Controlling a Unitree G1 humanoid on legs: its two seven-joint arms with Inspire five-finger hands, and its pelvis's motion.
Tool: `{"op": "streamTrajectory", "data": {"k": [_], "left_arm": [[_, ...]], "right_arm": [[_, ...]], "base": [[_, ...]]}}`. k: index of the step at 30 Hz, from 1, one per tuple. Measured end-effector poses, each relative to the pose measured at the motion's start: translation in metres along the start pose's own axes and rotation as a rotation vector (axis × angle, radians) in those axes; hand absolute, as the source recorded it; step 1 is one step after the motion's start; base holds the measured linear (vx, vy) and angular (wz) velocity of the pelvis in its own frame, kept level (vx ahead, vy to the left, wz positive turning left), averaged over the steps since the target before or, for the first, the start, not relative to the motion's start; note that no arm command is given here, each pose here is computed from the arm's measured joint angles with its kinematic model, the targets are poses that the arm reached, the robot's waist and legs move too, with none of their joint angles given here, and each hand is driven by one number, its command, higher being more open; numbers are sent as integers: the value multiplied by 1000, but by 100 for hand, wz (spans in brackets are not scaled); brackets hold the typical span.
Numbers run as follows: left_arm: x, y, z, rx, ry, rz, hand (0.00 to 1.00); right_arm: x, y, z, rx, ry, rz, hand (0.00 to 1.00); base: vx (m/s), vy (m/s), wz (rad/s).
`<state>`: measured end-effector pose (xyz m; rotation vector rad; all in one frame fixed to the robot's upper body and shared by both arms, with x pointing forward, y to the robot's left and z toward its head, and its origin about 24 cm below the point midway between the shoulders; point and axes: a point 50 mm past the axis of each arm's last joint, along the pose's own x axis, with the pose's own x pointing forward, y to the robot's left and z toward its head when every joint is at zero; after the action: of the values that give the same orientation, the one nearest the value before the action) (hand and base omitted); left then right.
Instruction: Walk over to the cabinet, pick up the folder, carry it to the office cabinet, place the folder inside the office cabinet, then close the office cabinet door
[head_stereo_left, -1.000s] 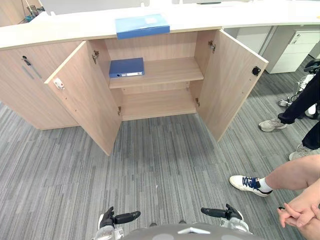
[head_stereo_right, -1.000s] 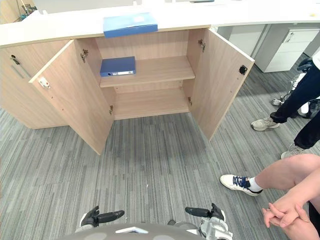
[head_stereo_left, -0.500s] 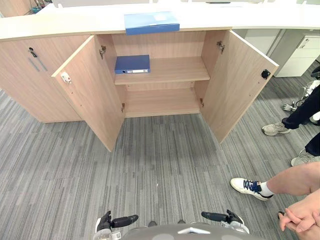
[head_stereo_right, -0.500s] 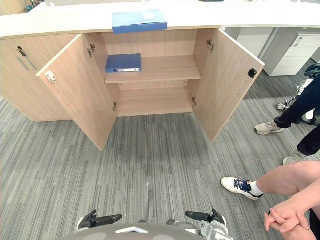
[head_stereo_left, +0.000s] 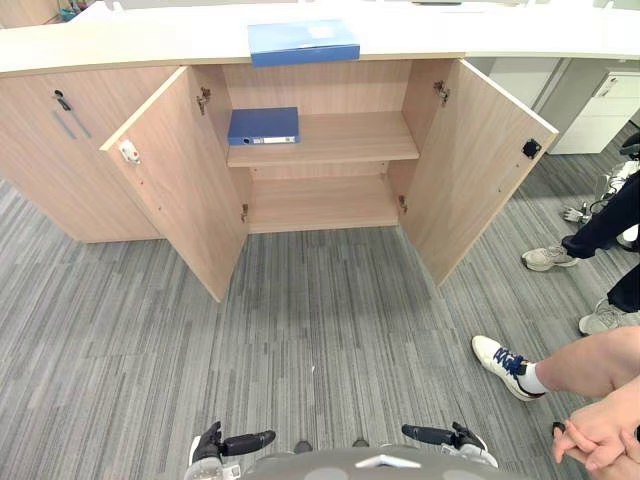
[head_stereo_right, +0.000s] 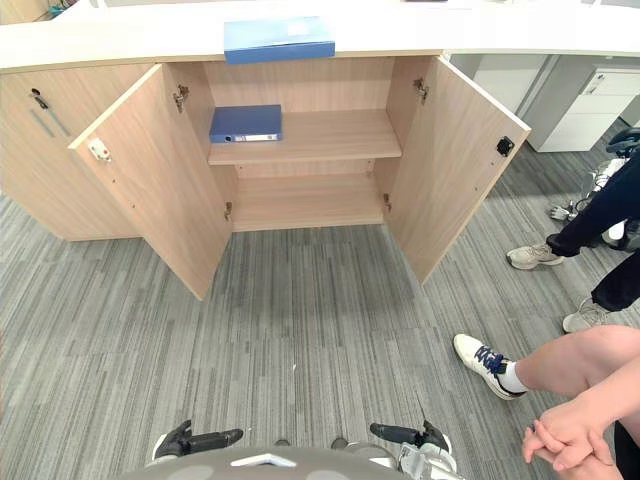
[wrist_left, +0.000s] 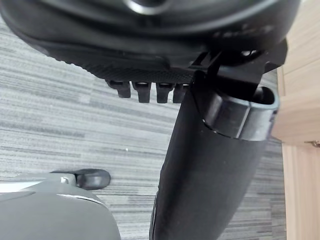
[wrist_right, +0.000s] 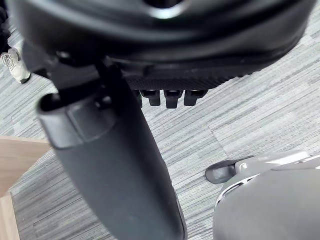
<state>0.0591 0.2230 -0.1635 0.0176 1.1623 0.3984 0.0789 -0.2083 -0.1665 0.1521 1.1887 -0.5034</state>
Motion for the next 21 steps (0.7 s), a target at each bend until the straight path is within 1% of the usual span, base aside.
{"op": "streamTrajectory", "data": {"k": [10,13,17,21], "left_arm": [[1,3,5,7,-17,-6,100],[3,-1,13,58,-37,-28,100],[4,-3,21,83,-53,-35,100],[5,-12,30,66,-73,-53,100]], "right_arm": [[0,2,0,2,-1,6,100],[1,2,10,4,-36,18,100],[1,2,17,38,-59,23,100],[1,4,33,40,-113,33,100]], "base": [[48,19,-13],[156,121,-11],[220,55,33],[235,-103,46]]}}
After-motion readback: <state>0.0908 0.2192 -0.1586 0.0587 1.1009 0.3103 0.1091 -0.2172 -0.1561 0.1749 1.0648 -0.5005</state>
